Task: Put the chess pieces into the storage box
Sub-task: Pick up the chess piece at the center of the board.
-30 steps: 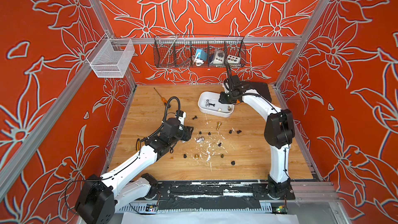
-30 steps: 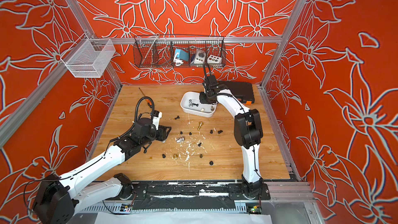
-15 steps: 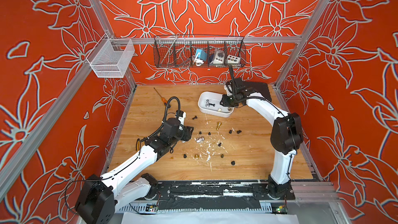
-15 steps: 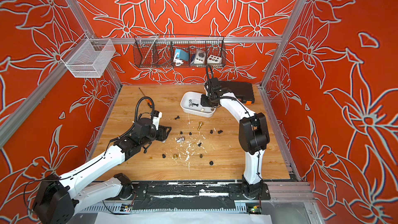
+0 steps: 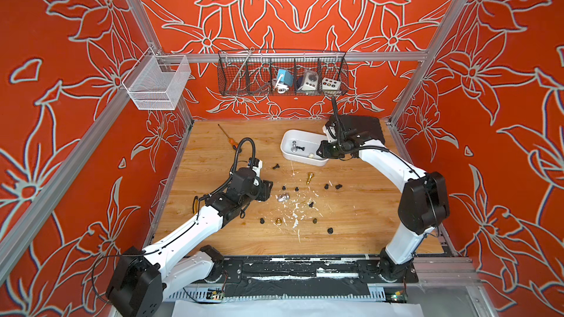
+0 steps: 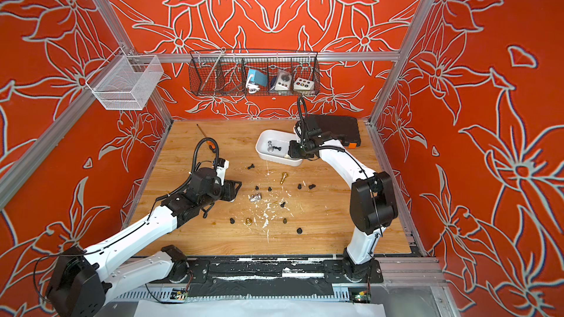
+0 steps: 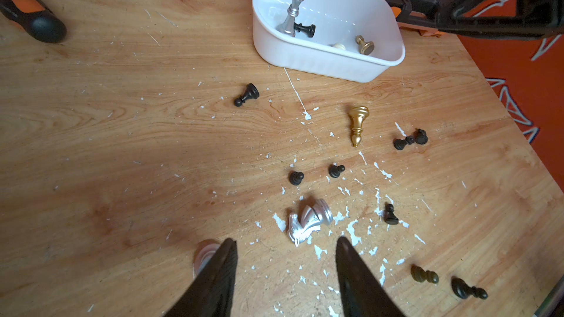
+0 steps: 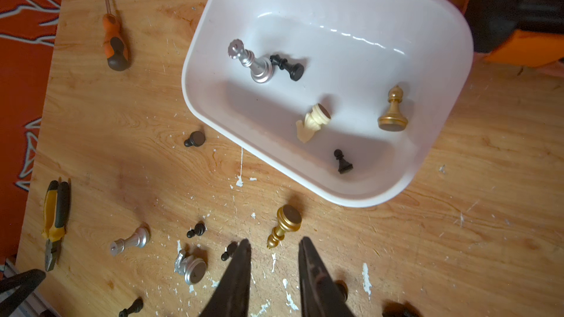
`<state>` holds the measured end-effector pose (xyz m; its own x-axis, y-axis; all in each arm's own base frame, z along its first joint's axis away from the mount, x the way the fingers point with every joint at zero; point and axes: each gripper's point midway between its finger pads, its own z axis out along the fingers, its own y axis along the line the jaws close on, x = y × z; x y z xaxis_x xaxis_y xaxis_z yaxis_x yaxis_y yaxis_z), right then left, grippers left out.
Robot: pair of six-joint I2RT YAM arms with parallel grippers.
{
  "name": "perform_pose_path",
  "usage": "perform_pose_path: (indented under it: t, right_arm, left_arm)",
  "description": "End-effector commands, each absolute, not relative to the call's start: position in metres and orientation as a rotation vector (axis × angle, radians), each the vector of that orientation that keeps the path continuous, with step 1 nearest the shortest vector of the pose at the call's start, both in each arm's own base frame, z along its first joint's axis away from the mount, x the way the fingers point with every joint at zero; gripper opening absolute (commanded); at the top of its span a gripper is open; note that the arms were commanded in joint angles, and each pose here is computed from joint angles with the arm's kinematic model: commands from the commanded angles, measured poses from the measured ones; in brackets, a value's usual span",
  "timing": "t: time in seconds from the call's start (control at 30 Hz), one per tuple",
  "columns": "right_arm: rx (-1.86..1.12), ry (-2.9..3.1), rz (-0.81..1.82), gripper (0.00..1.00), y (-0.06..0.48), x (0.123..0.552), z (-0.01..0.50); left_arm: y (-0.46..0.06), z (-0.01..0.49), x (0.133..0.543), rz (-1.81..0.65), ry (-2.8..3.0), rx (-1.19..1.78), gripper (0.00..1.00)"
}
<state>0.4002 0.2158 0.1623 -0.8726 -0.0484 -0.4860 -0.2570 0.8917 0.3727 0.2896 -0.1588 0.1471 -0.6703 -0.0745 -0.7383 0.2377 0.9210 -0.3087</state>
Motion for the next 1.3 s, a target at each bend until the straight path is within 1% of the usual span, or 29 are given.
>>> perform_pose_path:
  t: [0.0, 0.67, 1.27]
  right_arm:
    - [-0.24, 2.558, 0.593, 0.3, 0.21, 0.39, 0.169]
    - [-0.248, 2.624, 0.511, 0.3, 0.178, 0.333, 0.139]
    - [-0.247, 2.654, 0.492, 0.3, 0.167, 0.312, 0.127]
  left_arm:
    - [-0.15, 0.137, 0.284, -0.457, 2.288, 0.085, 0.53]
    - [-0.135, 0.107, 0.276, -0.354, 2.381, 0.055, 0.54]
    - [-0.129, 0.083, 0.276, -0.279, 2.444, 0.06, 0.54]
